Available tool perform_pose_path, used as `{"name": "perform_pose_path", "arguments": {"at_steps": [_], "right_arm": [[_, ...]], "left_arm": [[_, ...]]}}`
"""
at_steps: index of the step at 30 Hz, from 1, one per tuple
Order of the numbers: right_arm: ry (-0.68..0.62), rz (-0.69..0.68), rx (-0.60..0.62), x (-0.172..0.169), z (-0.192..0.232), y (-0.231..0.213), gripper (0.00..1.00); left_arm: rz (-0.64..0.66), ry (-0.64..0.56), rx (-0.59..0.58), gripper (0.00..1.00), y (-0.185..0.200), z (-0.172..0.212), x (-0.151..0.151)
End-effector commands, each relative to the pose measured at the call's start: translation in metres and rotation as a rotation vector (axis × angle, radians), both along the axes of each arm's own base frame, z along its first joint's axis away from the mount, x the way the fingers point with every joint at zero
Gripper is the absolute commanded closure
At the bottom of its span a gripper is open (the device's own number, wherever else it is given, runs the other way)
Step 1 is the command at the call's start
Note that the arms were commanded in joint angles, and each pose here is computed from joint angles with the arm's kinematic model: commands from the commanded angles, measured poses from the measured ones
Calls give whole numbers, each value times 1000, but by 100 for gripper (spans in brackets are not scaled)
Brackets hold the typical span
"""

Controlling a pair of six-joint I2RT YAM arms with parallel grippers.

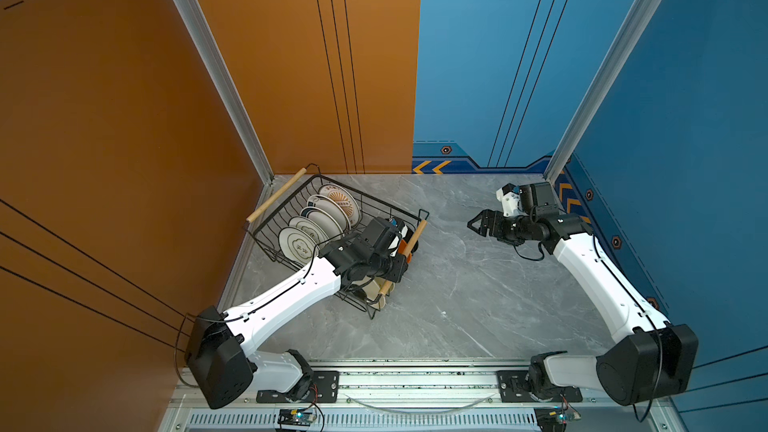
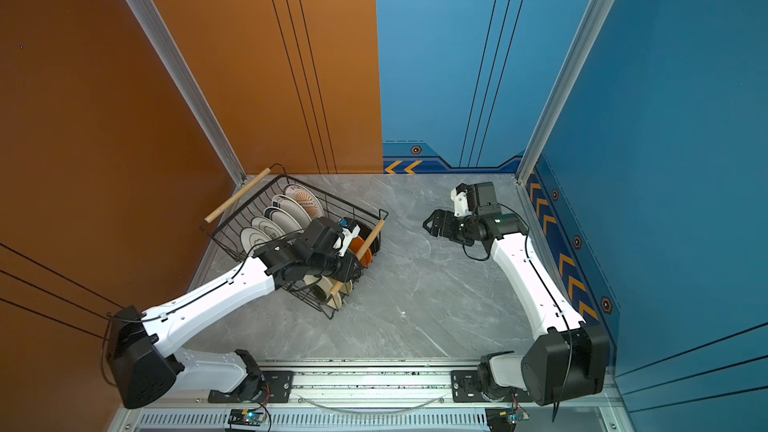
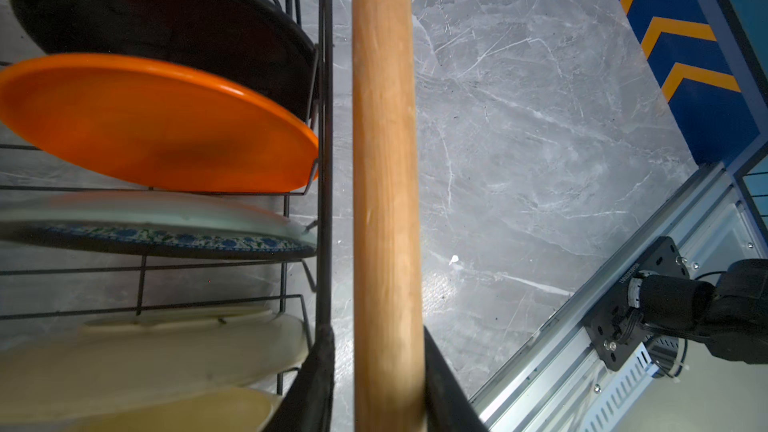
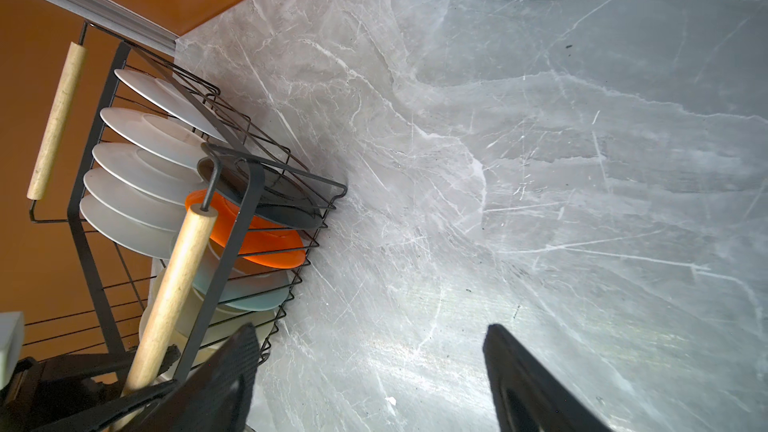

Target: Unload the plates from the dish rack

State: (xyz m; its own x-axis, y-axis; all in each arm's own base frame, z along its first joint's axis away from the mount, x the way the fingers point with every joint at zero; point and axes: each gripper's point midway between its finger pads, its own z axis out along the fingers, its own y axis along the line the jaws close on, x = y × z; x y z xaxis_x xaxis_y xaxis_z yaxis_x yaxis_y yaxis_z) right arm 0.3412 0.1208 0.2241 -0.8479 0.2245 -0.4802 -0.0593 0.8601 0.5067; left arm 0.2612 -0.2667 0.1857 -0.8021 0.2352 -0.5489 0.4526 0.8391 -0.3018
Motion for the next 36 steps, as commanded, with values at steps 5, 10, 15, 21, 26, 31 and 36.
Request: {"name": "perform_pose_path", "arguments": {"at_steps": [5, 10, 15, 21, 26, 31, 36], "right_arm": [[-26, -15, -66, -3, -3, -14, 16], [-31, -8, -83, -4, -3, -16, 15], [-39, 0, -93, -5, -3, -16, 15], [-56, -6, -147, -7, -5, -20, 12], [-81, 12, -196, -12, -7, -25, 11], [-105, 36, -233, -15, -12, -28, 10], [-109, 45, -223, -11, -18, -25, 10]], "left_arm": [[23, 34, -37, 79, -19, 4, 34], [13, 46, -47, 84, -35, 1, 53], [61, 28, -49, 89, -38, 5, 85], [139, 4, -65, 89, -44, 11, 130], [235, -8, -63, 90, -47, 14, 163], [377, -42, -68, 90, -40, 17, 190], [514, -58, -119, 91, -37, 10, 215]]}}
